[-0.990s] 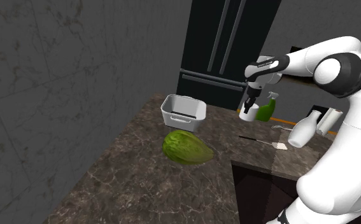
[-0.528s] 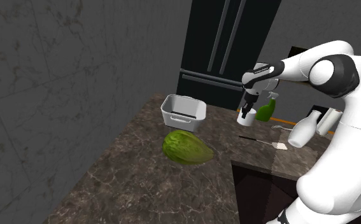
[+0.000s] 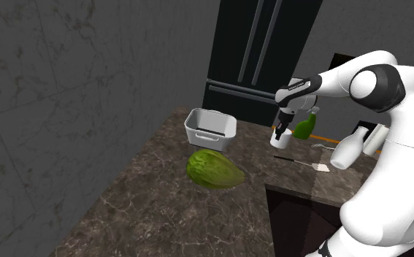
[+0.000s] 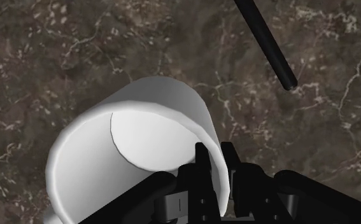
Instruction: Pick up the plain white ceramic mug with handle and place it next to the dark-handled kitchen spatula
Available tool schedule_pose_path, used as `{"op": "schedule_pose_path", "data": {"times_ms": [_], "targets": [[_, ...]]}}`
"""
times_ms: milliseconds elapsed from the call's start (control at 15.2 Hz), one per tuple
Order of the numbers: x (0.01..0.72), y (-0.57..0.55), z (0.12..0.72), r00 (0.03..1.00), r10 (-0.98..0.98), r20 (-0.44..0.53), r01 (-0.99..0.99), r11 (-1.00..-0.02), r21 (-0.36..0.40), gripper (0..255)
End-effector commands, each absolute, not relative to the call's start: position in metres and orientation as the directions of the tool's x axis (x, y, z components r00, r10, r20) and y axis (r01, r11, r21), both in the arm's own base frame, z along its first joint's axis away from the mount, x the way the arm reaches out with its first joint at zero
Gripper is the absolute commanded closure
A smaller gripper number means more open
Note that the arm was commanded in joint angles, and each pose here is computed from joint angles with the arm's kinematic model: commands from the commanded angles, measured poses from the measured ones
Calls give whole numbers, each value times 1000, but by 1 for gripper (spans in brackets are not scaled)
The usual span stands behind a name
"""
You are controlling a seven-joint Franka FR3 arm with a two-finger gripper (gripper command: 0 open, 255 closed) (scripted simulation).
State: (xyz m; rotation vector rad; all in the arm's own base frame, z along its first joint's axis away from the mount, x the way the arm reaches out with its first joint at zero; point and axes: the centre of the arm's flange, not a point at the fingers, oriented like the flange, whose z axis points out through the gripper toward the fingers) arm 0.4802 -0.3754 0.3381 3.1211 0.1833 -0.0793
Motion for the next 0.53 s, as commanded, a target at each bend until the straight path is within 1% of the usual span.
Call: {"op": "schedule_pose_path", "data": {"times_ms": [0,198,264,462], "targets": [[480,-376,338,992,117,-51,117,-993,12,255],[480,-376,338,992,117,-51,117,-993,12,255],[480,-376,338,992,117,-51,117,-993,12,0],[480,-376,338,992,117,-51,117,-993,12,0]]}}
